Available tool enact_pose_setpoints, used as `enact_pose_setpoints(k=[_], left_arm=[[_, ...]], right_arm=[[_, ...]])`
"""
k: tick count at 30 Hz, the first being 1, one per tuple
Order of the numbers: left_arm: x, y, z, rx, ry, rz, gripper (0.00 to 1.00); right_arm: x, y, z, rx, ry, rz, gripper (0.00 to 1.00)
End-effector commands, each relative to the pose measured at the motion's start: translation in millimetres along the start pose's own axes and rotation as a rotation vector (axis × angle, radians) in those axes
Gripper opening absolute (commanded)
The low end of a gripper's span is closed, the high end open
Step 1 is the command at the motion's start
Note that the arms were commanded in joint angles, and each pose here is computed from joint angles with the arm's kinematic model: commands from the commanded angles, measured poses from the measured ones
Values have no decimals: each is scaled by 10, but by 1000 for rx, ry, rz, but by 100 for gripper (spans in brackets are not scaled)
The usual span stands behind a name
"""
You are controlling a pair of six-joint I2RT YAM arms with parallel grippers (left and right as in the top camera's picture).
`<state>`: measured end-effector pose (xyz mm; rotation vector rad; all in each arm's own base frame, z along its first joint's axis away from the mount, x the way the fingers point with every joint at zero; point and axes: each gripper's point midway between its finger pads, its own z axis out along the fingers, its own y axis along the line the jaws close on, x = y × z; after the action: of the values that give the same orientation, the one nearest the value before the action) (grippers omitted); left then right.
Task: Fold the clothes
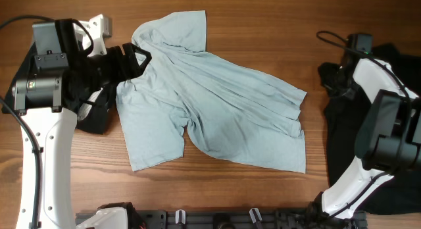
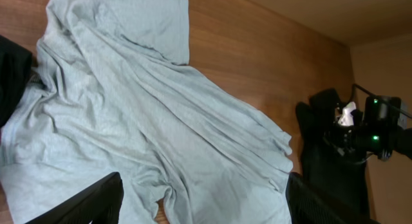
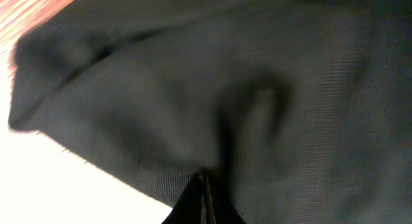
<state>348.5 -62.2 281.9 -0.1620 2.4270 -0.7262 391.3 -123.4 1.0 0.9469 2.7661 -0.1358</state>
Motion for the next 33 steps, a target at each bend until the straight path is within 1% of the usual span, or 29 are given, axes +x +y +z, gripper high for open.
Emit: enact_pose_setpoints(k=[1,3,4,5,6,7,8,9,10,11,12,13,14,15,17,18,20,23,25,26,27,30,33], left_arm=[[9,-24,-28,6,-2,26,81],[27,-20,-28,5,5,22,82],[33,-18,-28,4,7,21,82],[31,-18,-28,4,6,21,82],[25,-20,-28,5,4,23,83],[24,-20,-28,5,4,23,85],[25,-20,-28,5,4,22,91],[25,-19,-28,4,4,22,92],[26,-20,-28,5,5,22,93],[26,-19,-28,4,4,22,93],[26,-19,-28,4,4,22,94],[26,-19,-28,4,4,22,94],[27,-19,-28,4,5,22,94],[33,-17,-28,4,7,21,94],[40,-16,-28,3,10,19,95],[43,-15,-28,3,11,18,95],[48,-14,-28,2,13,17,95],[49,-13,-27,2,14,17,96],[49,-13,-27,2,14,17,96],[51,-12,-27,2,14,16,96],[56,-11,-27,1,16,15,96],[58,-11,-27,1,17,15,96],[51,9,-27,-10,13,16,97]], right_arm=[[-145,-775,143,200,-19,152,4],[-174,-1051,147,193,1,238,4],[-199,-1110,126,129,23,297,4],[-300,-1009,54,-35,33,284,10],[-431,-768,-138,-248,13,203,23],[-538,-614,-345,-363,-34,132,33],[-596,-525,-502,-417,-75,79,37],[-625,-405,-671,-468,-112,13,42],[-624,-286,-817,-507,-138,-47,46],[-586,-97,-996,-545,-160,-116,54],[-546,8,-1052,-547,-160,-142,59],[-484,115,-1072,-542,-148,-169,73],[-368,225,-1047,-517,-114,-198,81],[-234,290,-964,-468,-71,-218,83],[-2,347,-792,-382,6,-233,84],[139,421,-703,-376,50,-249,84],[412,552,-545,-379,126,-289,81],[663,666,-397,-372,185,-334,73],[743,668,-284,-316,195,-325,68],[737,645,-238,-277,191,-295,64],[736,646,-207,-268,186,-302,59],[805,600,-134,-250,209,-304,54],[883,654,-66,-293,210,-318,50]])
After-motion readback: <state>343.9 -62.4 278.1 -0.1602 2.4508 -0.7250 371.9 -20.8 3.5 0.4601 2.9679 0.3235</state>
